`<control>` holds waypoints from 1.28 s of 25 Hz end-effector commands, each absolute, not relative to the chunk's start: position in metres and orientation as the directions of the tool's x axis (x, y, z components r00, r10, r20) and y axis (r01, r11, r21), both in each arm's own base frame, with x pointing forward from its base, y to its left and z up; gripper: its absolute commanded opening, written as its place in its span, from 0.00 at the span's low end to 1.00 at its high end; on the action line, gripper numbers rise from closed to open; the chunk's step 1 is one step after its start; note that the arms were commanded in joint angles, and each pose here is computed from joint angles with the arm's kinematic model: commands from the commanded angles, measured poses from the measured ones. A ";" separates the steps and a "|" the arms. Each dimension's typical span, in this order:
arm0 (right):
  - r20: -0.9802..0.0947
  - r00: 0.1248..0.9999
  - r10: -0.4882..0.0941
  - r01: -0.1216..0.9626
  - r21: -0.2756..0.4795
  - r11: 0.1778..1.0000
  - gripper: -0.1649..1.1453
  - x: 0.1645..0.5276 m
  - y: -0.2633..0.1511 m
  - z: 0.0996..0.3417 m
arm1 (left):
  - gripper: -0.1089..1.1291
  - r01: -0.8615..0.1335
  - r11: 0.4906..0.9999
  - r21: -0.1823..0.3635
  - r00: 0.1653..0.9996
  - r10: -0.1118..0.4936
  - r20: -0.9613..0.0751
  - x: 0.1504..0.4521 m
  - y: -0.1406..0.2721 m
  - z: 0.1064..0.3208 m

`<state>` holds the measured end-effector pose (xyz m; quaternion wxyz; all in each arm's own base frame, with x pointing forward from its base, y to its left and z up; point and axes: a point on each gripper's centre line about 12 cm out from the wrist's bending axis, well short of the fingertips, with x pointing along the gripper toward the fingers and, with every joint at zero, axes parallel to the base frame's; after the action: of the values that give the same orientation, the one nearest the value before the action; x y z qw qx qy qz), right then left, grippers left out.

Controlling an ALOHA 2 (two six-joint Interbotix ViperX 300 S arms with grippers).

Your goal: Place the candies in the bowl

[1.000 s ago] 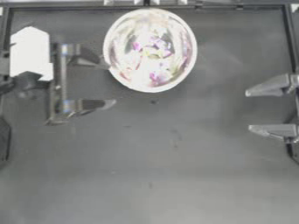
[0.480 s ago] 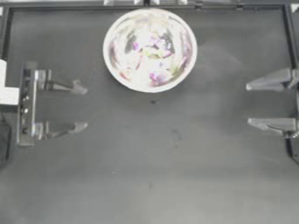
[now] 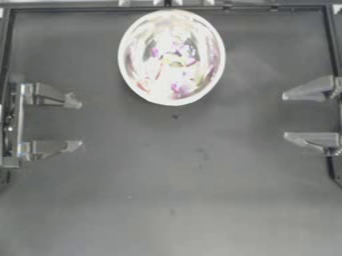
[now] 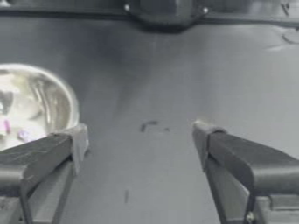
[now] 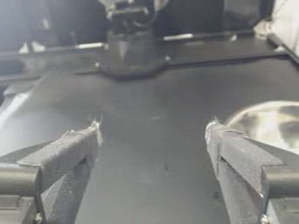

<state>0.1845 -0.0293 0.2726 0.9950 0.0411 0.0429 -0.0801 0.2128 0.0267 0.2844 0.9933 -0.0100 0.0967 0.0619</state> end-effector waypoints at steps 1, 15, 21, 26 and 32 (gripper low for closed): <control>-0.069 0.985 -0.156 0.162 0.078 0.984 0.89 0.188 -0.030 0.283 | 0.90 -0.127 0.992 -0.008 0.980 0.125 -0.157 0.209 0.027 0.292; -0.069 0.985 -0.157 0.162 0.067 0.984 0.89 0.188 -0.030 0.285 | 0.90 -0.126 0.992 -0.023 0.987 0.123 -0.099 0.183 0.023 0.290; -0.081 0.984 -0.156 0.161 0.063 0.985 0.89 0.189 -0.030 0.289 | 0.90 -0.122 0.992 -0.023 0.989 0.119 -0.090 0.173 0.021 0.288; -0.092 0.983 -0.157 0.163 0.063 0.985 0.89 0.187 -0.030 0.293 | 0.90 -0.118 0.993 -0.023 0.990 0.116 -0.077 0.167 0.020 0.290; -0.087 0.984 -0.157 0.163 0.063 0.985 0.89 0.183 -0.029 0.293 | 0.90 -0.129 0.991 -0.020 0.989 0.127 -0.069 0.160 0.021 0.291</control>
<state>0.1822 -0.0290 0.2850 0.9949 0.0362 0.0494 -0.0805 0.1606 0.0203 0.2858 0.9972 -0.0142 0.0400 0.0614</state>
